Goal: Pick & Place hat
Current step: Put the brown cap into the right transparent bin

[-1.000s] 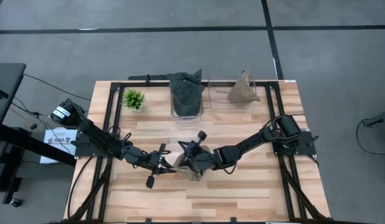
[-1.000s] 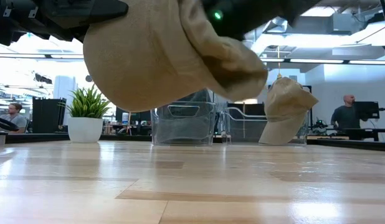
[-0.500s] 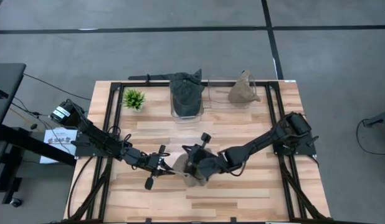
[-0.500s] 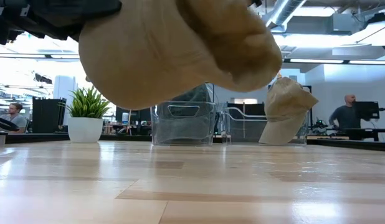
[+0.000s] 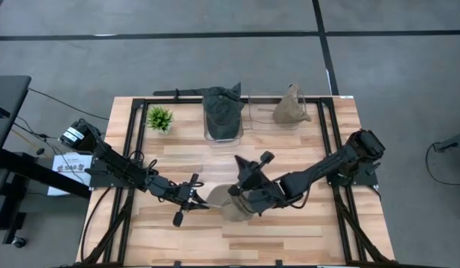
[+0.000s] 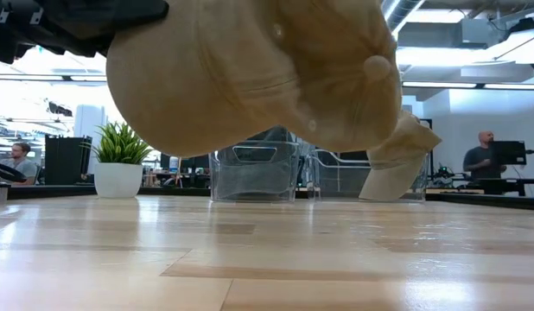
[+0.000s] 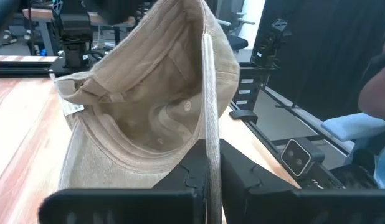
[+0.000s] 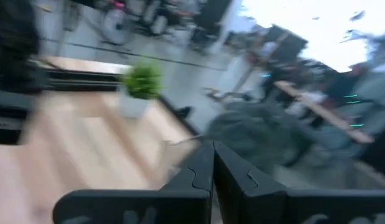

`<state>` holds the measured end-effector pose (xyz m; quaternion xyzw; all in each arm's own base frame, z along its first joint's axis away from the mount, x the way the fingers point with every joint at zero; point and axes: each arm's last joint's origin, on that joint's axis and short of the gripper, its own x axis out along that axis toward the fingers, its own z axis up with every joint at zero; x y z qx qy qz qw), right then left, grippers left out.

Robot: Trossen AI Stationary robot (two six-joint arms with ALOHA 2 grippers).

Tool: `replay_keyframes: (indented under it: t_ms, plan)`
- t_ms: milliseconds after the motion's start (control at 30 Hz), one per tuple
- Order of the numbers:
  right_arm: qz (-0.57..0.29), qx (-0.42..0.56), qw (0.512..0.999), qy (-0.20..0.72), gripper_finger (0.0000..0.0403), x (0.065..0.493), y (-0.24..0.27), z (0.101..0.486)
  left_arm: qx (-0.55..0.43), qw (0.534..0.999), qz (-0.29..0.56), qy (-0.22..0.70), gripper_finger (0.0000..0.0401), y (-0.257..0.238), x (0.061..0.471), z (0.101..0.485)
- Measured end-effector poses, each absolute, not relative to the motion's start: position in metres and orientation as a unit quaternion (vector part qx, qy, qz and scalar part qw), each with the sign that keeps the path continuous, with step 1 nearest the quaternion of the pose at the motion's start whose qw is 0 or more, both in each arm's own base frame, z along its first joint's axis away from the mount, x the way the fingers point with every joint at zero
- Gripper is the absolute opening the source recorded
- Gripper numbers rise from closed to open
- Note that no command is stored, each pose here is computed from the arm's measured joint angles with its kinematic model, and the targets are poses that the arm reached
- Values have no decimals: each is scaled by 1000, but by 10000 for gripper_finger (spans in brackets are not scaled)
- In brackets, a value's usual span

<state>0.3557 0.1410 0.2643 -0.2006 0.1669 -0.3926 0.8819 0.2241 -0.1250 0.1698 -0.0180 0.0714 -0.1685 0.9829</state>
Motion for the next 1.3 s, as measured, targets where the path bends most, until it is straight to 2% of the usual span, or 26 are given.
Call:
replay_keyframes:
  t_ms: [167,267,567,667,867,1100,1300]
  plan:
    - [-482,-289,805,191,1,347,133,260,-17,983,-170,71,21,-125,224,170]
    - [-486,-335,779,211,1,338,131,258,-17,982,-172,71,21,-126,224,170]
    - [-472,-259,829,153,1,283,131,296,-17,982,-173,75,21,-126,223,169]
    - [-430,-221,856,184,1,268,129,296,-17,981,-175,75,21,-127,223,169]
    - [-399,-150,870,246,1,268,136,267,-23,982,-176,58,21,-127,223,172]
    - [-406,-149,863,260,1,284,152,223,-29,984,-165,51,21,-127,224,174]
    - [-437,-146,845,271,1,302,145,190,-30,985,-165,50,21,-127,224,174]
